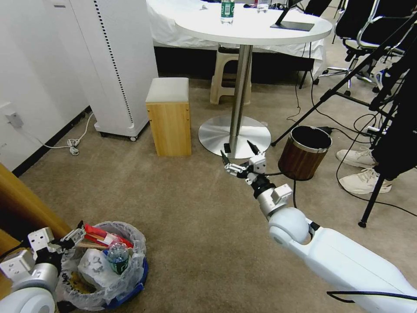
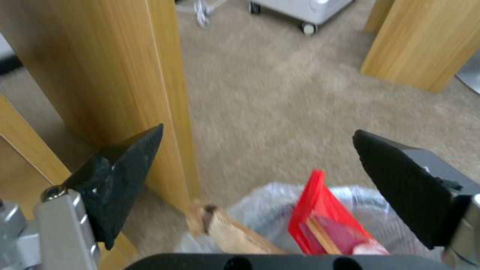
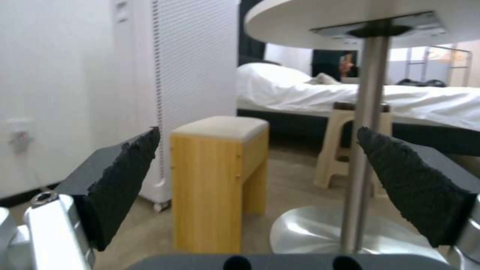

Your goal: Pick up the trash bin and place the garbage on the floor into it.

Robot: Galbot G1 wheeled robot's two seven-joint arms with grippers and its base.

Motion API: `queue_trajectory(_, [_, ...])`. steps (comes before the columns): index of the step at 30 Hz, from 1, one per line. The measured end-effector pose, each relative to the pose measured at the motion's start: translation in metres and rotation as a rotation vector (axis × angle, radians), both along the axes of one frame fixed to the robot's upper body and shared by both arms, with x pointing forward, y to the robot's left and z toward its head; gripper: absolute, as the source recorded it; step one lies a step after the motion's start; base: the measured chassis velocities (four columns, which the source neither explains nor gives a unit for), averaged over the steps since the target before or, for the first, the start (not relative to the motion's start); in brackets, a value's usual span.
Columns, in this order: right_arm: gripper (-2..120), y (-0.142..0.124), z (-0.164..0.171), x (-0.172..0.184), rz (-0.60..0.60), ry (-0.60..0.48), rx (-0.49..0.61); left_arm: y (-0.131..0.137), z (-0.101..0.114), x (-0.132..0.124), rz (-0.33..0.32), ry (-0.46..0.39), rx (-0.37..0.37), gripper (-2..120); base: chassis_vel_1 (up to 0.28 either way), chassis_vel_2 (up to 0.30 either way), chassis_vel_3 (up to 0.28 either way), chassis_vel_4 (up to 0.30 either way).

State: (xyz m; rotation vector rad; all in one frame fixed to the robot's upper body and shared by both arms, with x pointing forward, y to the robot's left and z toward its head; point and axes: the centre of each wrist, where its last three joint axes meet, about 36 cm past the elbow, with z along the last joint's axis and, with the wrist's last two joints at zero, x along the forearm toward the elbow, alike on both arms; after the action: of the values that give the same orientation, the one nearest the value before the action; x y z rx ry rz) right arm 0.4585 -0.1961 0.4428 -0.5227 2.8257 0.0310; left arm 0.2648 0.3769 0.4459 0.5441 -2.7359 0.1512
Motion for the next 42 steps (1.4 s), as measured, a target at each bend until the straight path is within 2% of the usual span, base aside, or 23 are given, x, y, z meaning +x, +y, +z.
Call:
queue_trajectory(6, [100, -0.016, 0.008, 0.003, -0.116, -0.007, 0.058, -0.013, 0.007, -0.012, -0.033, -0.031, 0.044, 100, 0.0, 0.0, 0.0, 0.0])
queue_trajectory(13, [100, -0.057, -0.001, -0.005, -0.262, 0.001, 0.088, -0.033, 0.023, -0.031, -0.078, -0.051, 0.083, 100, 0.0, 0.0, 0.0, 0.0])
queue_trajectory(19, [100, -0.1, 0.007, -0.018, -0.391, -0.019, 0.095, -0.048, 0.034, -0.045, -0.108, -0.064, 0.102, 100, 0.0, 0.0, 0.0, 0.0])
queue_trajectory(20, [100, -0.1, 0.007, -0.018, -0.391, -0.019, 0.095, -0.048, 0.034, -0.045, -0.108, -0.064, 0.102, 100, 0.0, 0.0, 0.0, 0.0])
queue_trajectory(25, [100, -0.133, 0.017, -0.035, -0.569, 0.017, 0.081, -0.061, 0.038, -0.058, -0.14, -0.071, 0.142, 100, 0.0, 0.0, 0.0, 0.0])
queue_trajectory(29, [100, -0.141, 0.016, -0.06, -0.599, 0.041, 0.08, -0.07, 0.041, -0.065, -0.153, -0.083, 0.167, 100, 0.0, 0.0, 0.0, 0.0])
queue_trajectory(35, [100, -0.135, 0.02, -0.102, -0.605, 0.071, 0.078, -0.082, 0.053, -0.075, -0.155, -0.108, 0.204, 100, 0.0, 0.0, 0.0, 0.0])
queue_trajectory(42, [100, -0.117, -0.005, -0.107, -0.574, 0.124, 0.079, -0.089, 0.058, -0.08, -0.116, -0.124, 0.215, 100, 0.0, 0.0, 0.0, 0.0])
